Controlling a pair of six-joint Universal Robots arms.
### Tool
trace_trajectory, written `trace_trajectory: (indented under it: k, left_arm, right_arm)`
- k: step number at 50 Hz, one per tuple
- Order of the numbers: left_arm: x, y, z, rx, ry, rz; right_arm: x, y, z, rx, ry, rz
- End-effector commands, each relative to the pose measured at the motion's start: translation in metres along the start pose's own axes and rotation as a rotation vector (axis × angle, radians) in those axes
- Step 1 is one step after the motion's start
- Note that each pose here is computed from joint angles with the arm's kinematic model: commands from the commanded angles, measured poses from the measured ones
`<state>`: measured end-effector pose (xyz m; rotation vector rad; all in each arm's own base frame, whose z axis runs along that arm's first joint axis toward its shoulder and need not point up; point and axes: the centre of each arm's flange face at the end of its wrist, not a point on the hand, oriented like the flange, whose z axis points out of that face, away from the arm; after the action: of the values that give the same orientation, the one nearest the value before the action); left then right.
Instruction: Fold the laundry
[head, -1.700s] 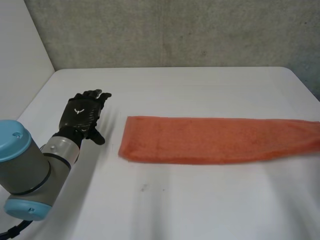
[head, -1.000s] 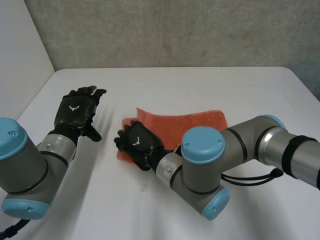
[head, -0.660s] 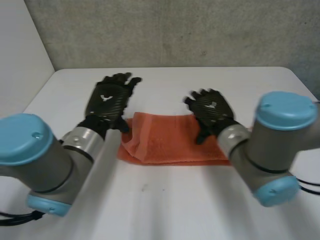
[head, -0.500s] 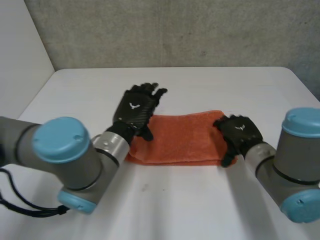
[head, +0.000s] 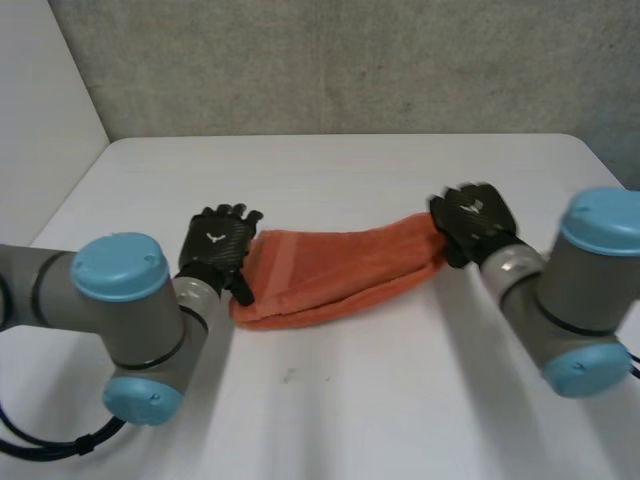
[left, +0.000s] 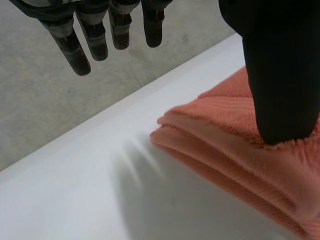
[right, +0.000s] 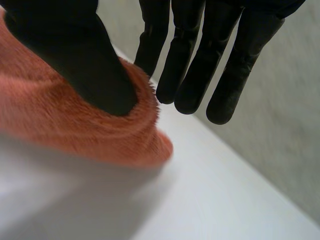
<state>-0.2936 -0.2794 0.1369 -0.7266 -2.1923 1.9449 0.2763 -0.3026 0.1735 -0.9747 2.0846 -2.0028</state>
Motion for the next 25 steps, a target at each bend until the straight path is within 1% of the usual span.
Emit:
trace_trajectory:
  k: [1,2,3,5,6,7,8,9,10,12,18,20,21,23,24,25]
  left_arm:
    - [-0.018,-0.019,-0.02,0.024,-0.041,-0.021]
    - [-0.023,-0.021,-0.024,0.026,-0.054,-0.024]
    - [-0.028,-0.022,-0.027,0.026,-0.066,-0.029]
    - [-0.031,-0.023,-0.031,0.025,-0.072,-0.035]
    - [-0.034,-0.022,-0.033,0.019,-0.078,-0.039]
    - [-0.034,-0.022,-0.033,0.019,-0.078,-0.039]
    - [-0.037,-0.022,-0.034,0.017,-0.087,-0.042]
    - [-0.042,-0.022,-0.035,0.016,-0.102,-0.044]
    - [-0.042,-0.022,-0.035,0.016,-0.102,-0.044]
    - [-0.054,-0.023,-0.033,0.017,-0.133,-0.052]
    - [-0.064,-0.022,-0.029,0.018,-0.159,-0.058]
    - [-0.067,-0.026,-0.027,0.035,-0.165,-0.068]
    - [-0.067,-0.026,-0.026,0.035,-0.165,-0.068]
    - [-0.068,-0.034,-0.021,0.068,-0.164,-0.092]
    - [-0.068,-0.034,-0.021,0.068,-0.164,-0.092]
    - [-0.068,-0.04,-0.018,0.088,-0.162,-0.109]
  right_arm:
    - [-0.096,-0.054,0.004,0.146,-0.234,-0.041]
    - [-0.114,-0.059,0.003,0.158,-0.283,-0.046]
    - [-0.115,-0.059,0.003,0.159,-0.284,-0.046]
    - [-0.155,-0.056,0.0,0.178,-0.39,-0.056]
    - [-0.155,-0.056,0.0,0.178,-0.39,-0.056]
    - [-0.174,-0.051,-0.003,0.184,-0.445,-0.061]
    - [-0.174,-0.05,-0.003,0.184,-0.445,-0.061]
    - [-0.19,-0.044,-0.005,0.189,-0.503,-0.067]
    - [-0.19,-0.044,-0.005,0.189,-0.504,-0.067]
    - [-0.205,-0.03,-0.002,0.175,-0.558,-0.07]
    - [-0.203,-0.04,0.0,0.186,-0.537,-0.063]
    - [-0.186,-0.062,-0.001,0.207,-0.467,-0.027]
    - [-0.186,-0.063,-0.001,0.207,-0.467,-0.027]
    - [-0.165,-0.087,-0.009,0.214,-0.392,0.073]
    - [-0.165,-0.087,-0.009,0.214,-0.392,0.074]
    - [-0.152,-0.093,-0.01,0.209,-0.357,0.135]
